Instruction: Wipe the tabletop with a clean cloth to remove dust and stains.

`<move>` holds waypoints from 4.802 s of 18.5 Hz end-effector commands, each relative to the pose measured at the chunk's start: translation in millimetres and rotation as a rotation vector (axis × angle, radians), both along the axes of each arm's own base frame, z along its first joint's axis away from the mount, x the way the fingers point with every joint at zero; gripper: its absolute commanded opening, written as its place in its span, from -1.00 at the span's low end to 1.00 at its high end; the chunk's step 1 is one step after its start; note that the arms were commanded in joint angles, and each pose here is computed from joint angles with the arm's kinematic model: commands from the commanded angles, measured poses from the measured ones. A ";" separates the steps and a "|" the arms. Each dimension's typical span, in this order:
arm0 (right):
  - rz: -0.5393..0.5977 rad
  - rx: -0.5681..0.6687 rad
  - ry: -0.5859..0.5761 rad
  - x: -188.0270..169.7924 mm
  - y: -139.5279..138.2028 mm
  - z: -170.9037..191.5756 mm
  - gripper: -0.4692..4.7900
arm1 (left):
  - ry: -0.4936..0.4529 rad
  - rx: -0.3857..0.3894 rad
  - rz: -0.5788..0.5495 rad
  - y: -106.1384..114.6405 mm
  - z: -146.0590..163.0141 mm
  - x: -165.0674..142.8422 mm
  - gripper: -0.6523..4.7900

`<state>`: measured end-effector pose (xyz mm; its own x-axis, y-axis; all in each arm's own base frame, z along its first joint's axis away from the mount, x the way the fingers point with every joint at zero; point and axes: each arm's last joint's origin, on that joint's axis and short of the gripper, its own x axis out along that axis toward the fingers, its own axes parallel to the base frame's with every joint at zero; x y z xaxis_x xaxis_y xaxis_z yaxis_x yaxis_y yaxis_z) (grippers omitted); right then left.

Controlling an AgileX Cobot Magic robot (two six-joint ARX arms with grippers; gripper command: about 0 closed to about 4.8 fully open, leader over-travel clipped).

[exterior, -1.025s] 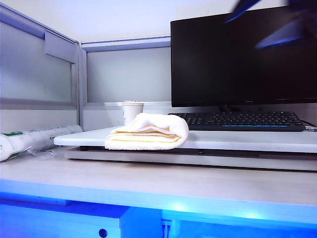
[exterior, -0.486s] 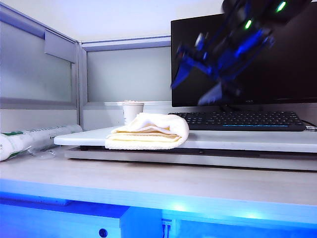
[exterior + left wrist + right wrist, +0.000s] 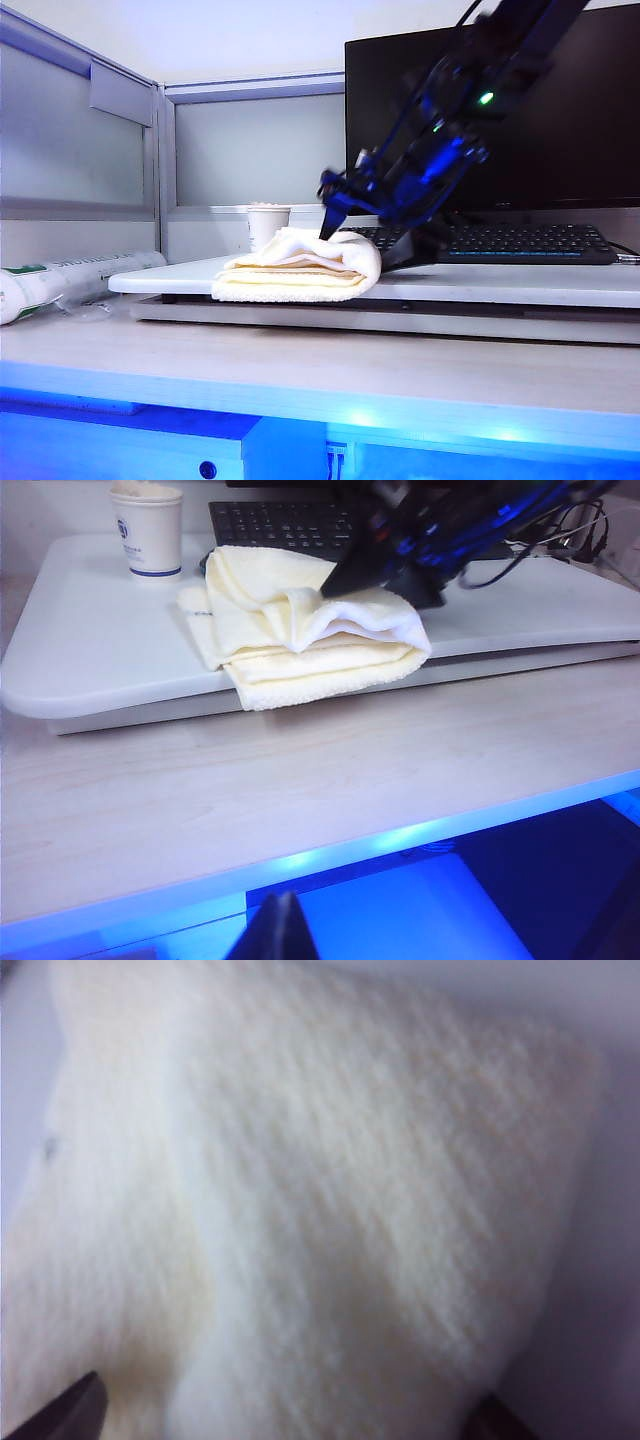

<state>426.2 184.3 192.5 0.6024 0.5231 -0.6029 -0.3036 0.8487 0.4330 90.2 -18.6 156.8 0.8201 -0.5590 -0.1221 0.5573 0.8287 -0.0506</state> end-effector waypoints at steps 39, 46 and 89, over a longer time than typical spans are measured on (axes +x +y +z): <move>-0.652 -0.282 0.305 -121.1 -267.2 6.7 -0.86 | -0.007 0.003 0.023 0.6 0.9 0.4 -0.78; -0.586 -0.272 0.210 -106.9 -241.9 8.9 -0.86 | -0.007 0.003 0.023 0.6 0.9 0.4 -0.78; -0.302 -0.262 0.241 0.7 -98.2 -3.6 -0.86 | -0.007 0.003 0.023 0.6 0.9 0.4 -0.78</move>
<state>437.2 100.1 201.8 0.5927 0.2243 -0.7735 -0.0047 0.9614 0.2752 90.6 -18.1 156.8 0.8324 -0.5402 -0.1238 0.5388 0.8411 -0.0474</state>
